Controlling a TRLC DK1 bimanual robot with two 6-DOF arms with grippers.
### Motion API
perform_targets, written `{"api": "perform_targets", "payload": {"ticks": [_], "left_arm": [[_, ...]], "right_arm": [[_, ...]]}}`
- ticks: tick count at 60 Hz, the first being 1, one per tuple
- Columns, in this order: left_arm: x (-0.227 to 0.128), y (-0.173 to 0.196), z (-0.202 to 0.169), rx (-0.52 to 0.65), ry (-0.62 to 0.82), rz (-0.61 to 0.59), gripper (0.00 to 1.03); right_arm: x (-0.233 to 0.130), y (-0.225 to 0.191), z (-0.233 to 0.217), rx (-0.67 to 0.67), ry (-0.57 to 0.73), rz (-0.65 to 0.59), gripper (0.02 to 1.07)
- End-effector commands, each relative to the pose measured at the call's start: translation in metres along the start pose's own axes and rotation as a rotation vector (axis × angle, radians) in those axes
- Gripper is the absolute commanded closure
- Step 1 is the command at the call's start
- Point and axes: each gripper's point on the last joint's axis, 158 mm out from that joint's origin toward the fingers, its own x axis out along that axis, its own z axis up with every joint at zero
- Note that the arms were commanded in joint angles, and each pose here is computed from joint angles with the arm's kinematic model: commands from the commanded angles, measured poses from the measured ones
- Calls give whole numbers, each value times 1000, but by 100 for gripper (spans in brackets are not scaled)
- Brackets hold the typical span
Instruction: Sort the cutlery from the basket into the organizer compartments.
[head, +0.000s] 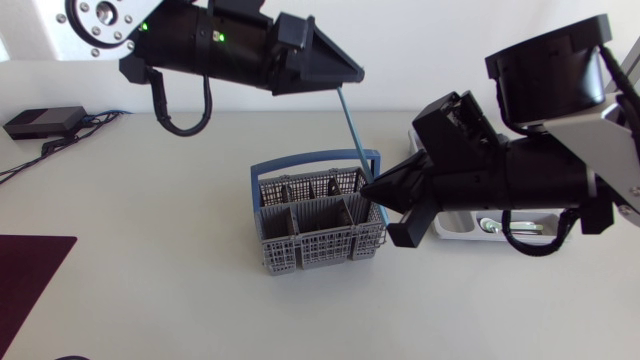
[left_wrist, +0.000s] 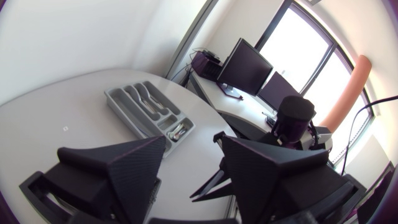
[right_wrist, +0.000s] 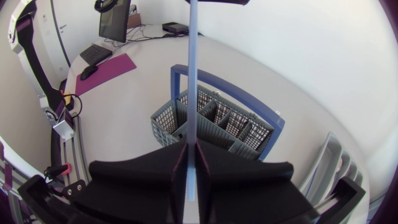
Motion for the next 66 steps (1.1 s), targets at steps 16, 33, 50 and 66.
{"api": "perform_targets", "payload": {"ticks": [16,33,50,66], "left_arm": [[-63,30,86,-24,-265,103,5],[-123,73,96,52,-360,379,5],[-129,115,39,92,-195,597,5],[-135,147,-22,105,-45,723,5]], "right_arm": [[-27,-7,-12,-1,-21,-24,102],[-56,-118,-36,184,-50,-268,102],[-40,-231,-88,417,74,-488,102],[11,-283,-138,549,235,-536,102]]}}
